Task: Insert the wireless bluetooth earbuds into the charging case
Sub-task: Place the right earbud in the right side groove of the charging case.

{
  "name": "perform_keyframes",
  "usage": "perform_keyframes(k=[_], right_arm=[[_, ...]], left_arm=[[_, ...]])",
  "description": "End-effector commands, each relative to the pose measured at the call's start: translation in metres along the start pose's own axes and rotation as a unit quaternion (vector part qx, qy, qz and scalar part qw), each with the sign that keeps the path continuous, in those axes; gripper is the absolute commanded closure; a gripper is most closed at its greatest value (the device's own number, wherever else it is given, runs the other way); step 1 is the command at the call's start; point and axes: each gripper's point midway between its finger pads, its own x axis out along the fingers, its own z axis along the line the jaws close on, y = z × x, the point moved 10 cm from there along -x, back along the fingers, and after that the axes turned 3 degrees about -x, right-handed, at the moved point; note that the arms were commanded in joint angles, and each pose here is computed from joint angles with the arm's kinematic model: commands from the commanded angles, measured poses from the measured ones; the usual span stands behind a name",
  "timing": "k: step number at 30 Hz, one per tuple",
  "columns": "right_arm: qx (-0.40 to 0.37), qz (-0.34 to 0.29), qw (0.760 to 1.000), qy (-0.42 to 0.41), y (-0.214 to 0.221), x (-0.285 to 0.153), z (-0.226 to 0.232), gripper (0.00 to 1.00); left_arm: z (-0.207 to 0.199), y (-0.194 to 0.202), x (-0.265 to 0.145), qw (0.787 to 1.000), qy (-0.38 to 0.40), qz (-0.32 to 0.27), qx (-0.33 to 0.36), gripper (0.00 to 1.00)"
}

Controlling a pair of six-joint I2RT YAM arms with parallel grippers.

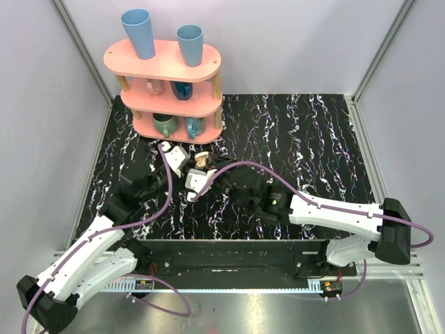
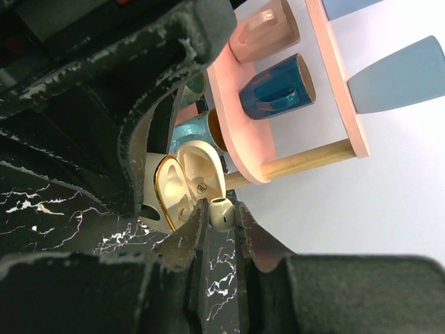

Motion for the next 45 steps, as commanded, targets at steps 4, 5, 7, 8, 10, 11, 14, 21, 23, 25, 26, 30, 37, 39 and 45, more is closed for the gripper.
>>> perform_keyframes(k=[4,5,7,8,10,11,14,21,23,25,26,30,37,39,45], right_arm=[[-0.005,0.009,1.0,-0.017,-0.001,-0.001,0.005,1.0],[-0.006,0.005,1.0,-0.018,-0.001,-0.002,0.004,1.0],[-0.002,0.0,1.0,-0.015,-0.003,-0.003,0.001,1.0],[-0.003,-0.001,1.0,-0.014,-0.004,-0.004,-0.001,1.0],[-0.008,0.001,1.0,-0.009,-0.005,-0.004,-0.003,1.0],[-0.012,0.005,1.0,-0.006,-0.004,-0.004,-0.005,1.0],[-0.007,-0.002,1.0,-0.003,-0.005,-0.005,-0.007,1.0],[-0.012,0.003,1.0,0.002,-0.003,-0.005,-0.006,1.0],[-0.006,-0.003,1.0,-0.003,-0.005,-0.005,-0.006,1.0],[-0.009,-0.001,1.0,-0.008,-0.004,-0.004,-0.004,1.0],[-0.009,0.002,1.0,-0.006,-0.003,-0.004,-0.004,1.0],[0.0,-0.007,1.0,-0.014,-0.004,-0.005,-0.002,1.0],[0.024,-0.021,0.999,-0.029,-0.006,-0.002,0.004,1.0],[0.032,-0.027,0.999,-0.026,-0.008,-0.003,0.002,0.99],[0.036,-0.038,0.998,-0.025,-0.01,-0.006,-0.002,0.98]], left_arm=[[0.001,-0.027,-0.003,0.997,-0.007,-0.068,0.02,1.0],[0.002,-0.026,-0.004,0.997,-0.009,-0.068,0.021,1.0],[0.001,-0.025,-0.003,0.998,-0.008,-0.066,0.02,1.0],[0.002,-0.025,-0.003,0.998,-0.009,-0.064,0.02,1.0],[0.002,-0.025,-0.003,0.998,-0.009,-0.064,0.02,1.0],[0.001,-0.025,-0.003,0.998,-0.008,-0.063,0.02,1.0],[0.002,-0.025,-0.004,0.998,-0.01,-0.063,0.019,1.0],[0.002,-0.024,-0.004,0.998,-0.012,-0.064,0.02,1.0],[0.002,-0.024,-0.004,0.998,-0.012,-0.065,0.021,1.0],[0.002,-0.025,-0.005,0.997,-0.014,-0.067,0.022,1.0],[0.002,-0.026,-0.005,0.997,-0.014,-0.069,0.022,1.0],[0.001,-0.027,-0.007,0.997,-0.014,-0.075,0.023,1.0],[0.001,-0.027,-0.007,0.996,-0.017,-0.08,0.024,1.0],[0.001,-0.026,-0.007,0.996,-0.018,-0.08,0.023,1.0],[0.003,-0.026,-0.007,0.996,-0.025,-0.085,0.022,1.0]])
